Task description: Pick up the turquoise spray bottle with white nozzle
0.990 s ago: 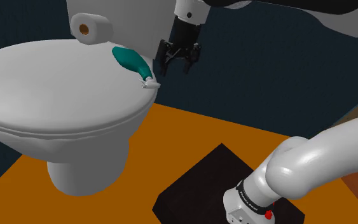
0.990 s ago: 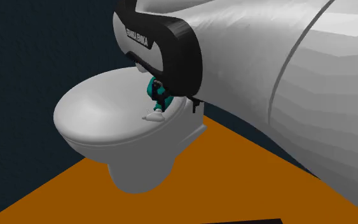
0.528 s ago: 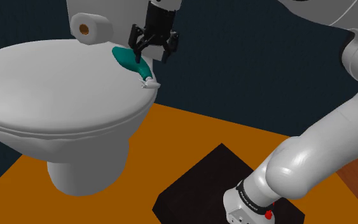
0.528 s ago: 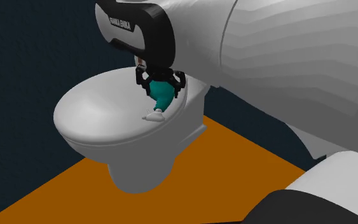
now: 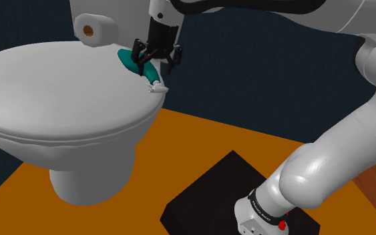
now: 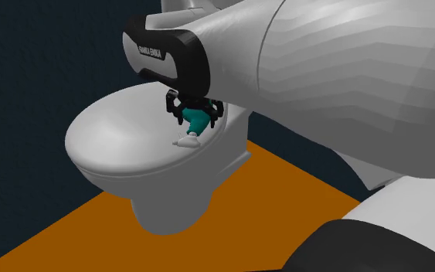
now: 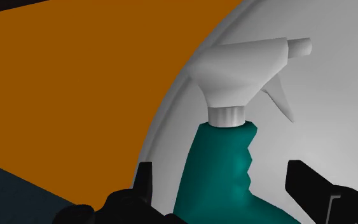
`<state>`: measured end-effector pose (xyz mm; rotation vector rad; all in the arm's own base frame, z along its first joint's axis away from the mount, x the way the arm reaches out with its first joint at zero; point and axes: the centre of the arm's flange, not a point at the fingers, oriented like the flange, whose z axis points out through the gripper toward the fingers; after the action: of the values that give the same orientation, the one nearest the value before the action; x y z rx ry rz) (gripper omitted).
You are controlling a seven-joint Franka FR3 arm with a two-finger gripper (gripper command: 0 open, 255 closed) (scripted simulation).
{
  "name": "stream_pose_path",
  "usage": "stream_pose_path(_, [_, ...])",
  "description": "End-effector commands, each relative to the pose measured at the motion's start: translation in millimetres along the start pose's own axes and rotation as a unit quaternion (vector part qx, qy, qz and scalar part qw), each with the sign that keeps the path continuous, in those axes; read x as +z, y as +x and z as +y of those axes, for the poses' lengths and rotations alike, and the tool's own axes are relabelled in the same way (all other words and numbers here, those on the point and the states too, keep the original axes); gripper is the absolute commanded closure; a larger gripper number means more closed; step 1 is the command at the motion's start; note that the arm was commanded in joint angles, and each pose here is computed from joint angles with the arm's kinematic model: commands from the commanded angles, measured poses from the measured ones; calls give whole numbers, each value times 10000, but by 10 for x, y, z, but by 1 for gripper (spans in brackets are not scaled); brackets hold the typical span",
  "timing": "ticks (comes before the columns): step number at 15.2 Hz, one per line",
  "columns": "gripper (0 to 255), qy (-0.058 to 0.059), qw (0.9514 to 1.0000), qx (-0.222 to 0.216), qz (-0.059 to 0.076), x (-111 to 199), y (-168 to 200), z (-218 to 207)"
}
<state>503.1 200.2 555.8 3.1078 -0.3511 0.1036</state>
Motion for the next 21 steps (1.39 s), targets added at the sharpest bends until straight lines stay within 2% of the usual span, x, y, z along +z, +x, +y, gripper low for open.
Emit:
stream_pose_path(1, [0,2,10000,0,3,37,-12,-1])
stream_pose_path(2, [255,2,10000,0,3,36,-8,-8])
stream_pose_path(11, [255,2,10000,0,3,37,-12,-1])
stream_pose_path(21, [255,2,10000,0,3,-490,24,2])
